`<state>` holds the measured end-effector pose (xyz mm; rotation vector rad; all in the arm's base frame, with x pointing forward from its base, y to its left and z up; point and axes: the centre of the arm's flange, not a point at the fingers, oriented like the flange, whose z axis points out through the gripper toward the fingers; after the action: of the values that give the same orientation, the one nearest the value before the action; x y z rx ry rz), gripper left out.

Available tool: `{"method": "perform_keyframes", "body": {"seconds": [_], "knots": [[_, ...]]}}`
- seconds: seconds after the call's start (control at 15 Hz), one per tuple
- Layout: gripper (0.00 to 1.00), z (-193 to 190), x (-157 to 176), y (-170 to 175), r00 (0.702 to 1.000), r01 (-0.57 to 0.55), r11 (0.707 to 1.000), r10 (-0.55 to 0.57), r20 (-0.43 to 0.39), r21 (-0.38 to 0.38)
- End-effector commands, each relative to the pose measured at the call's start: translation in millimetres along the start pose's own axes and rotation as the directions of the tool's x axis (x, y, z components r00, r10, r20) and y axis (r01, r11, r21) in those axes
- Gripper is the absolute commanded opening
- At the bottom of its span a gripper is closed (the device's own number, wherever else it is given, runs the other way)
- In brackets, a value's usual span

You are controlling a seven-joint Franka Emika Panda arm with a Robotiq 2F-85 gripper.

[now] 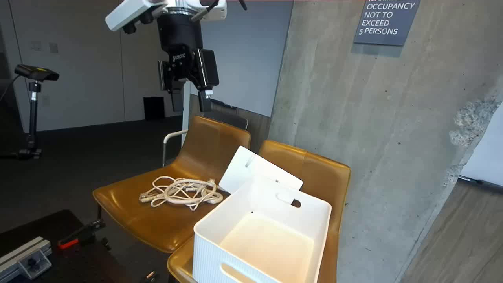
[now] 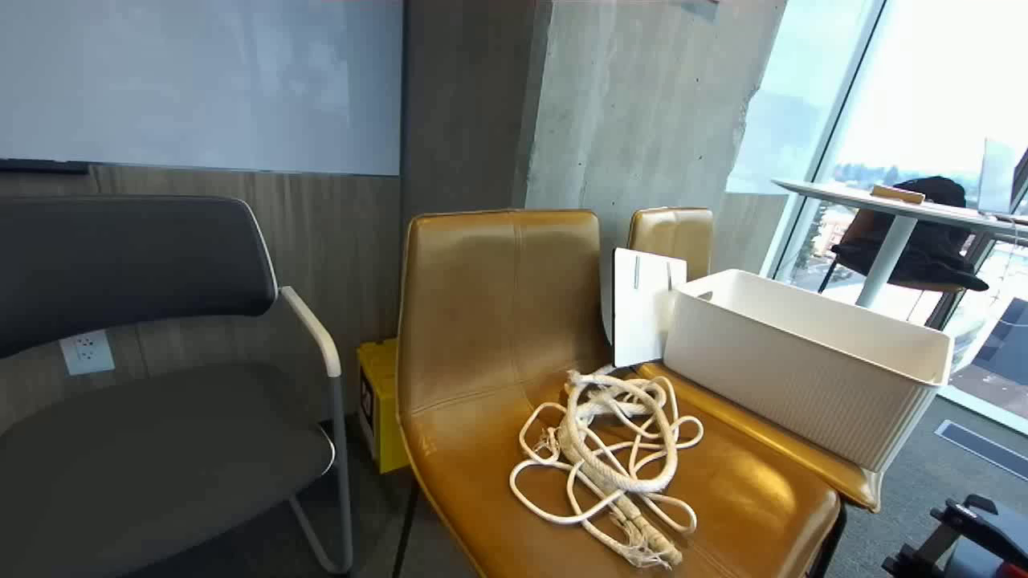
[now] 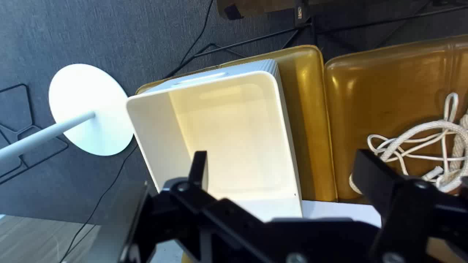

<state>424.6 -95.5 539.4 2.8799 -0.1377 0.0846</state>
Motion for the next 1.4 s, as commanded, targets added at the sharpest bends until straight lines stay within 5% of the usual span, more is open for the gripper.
{"method": "perform_keyframes", "body": {"seconds": [0.0,0.53,1.07,1.33], "knots": [[1.0,-0.6,0.2,0.2,1.0,0.0,1.0,0.0,-0.001,0.0],[1.0,-5.9,10.4,-12.7,1.0,0.003,1.0,-0.003,-0.01,0.016],[1.0,-39.5,105.7,-213.2,0.975,0.128,0.974,-0.088,-0.206,0.185],[1.0,-18.5,161.3,-293.0,0.949,0.174,0.967,-0.113,-0.294,0.188]]}}
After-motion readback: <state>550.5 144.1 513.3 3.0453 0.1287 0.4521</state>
